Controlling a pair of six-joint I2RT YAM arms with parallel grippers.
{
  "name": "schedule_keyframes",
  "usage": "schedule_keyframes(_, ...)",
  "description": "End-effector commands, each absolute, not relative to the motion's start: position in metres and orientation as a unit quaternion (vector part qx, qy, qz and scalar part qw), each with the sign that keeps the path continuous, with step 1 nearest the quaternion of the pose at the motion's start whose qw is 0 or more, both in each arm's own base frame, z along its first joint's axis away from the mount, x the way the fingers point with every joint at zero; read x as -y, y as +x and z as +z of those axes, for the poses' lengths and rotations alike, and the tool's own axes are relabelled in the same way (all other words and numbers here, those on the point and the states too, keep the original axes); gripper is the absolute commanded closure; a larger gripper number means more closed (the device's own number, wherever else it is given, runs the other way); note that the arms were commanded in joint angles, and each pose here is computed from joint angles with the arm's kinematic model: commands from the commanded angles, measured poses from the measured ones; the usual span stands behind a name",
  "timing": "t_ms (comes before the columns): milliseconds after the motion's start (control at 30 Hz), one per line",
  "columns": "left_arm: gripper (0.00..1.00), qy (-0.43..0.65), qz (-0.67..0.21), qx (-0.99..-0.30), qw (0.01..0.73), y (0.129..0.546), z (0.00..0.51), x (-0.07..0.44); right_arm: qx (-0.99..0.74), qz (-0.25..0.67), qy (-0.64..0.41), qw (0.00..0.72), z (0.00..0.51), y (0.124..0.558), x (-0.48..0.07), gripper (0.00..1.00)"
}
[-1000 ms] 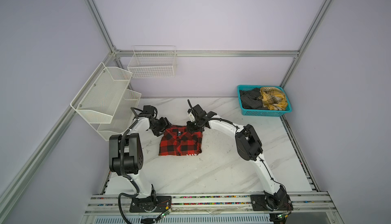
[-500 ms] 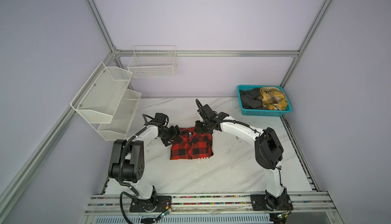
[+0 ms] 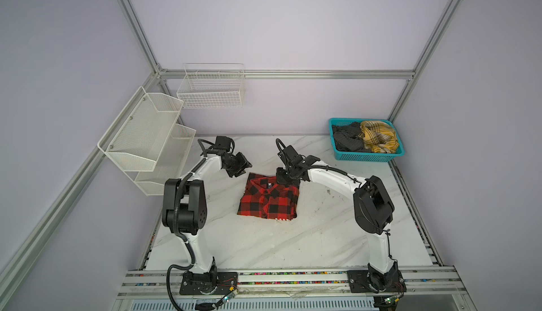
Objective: Fold and stack the long sleeve shirts
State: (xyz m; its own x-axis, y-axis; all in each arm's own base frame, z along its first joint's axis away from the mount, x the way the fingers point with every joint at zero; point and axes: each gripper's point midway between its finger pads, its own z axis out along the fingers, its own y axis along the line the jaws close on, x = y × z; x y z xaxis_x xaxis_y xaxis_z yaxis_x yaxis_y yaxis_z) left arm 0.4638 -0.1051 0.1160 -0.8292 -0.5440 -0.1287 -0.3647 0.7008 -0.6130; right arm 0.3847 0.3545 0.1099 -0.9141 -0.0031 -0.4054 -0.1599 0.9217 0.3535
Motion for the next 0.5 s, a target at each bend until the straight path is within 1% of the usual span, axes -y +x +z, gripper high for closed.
schedule_keyframes(0,0.71,-0.226,-0.324,-0.901,0.179,0.494,0.143,0.112,-0.964,0.172,-0.041,0.199,0.105,0.387,-0.351,1.0)
schedule_keyframes(133,0.93,-0.215,-0.343,-0.902,0.148,0.496,0.127,0.128,-0.964,0.172,-0.039,0.201,0.106,0.389,-0.352,1.0)
schedule_keyframes(200,1.0,-0.215,-0.344,-0.905,0.131,0.489,0.118,0.132,-0.963,0.172,-0.038,0.201,0.107,0.39,-0.353,1.0)
schedule_keyframes(333,1.0,-0.216,-0.325,-0.912,0.125,0.471,0.106,0.126,-0.963,0.172,-0.036,0.203,0.11,0.392,-0.354,1.0)
schedule_keyframes(467,1.0,-0.218,-0.312,-0.92,0.095,0.465,0.076,0.126,-0.965,0.165,-0.034,0.202,0.106,0.39,-0.349,1.0)
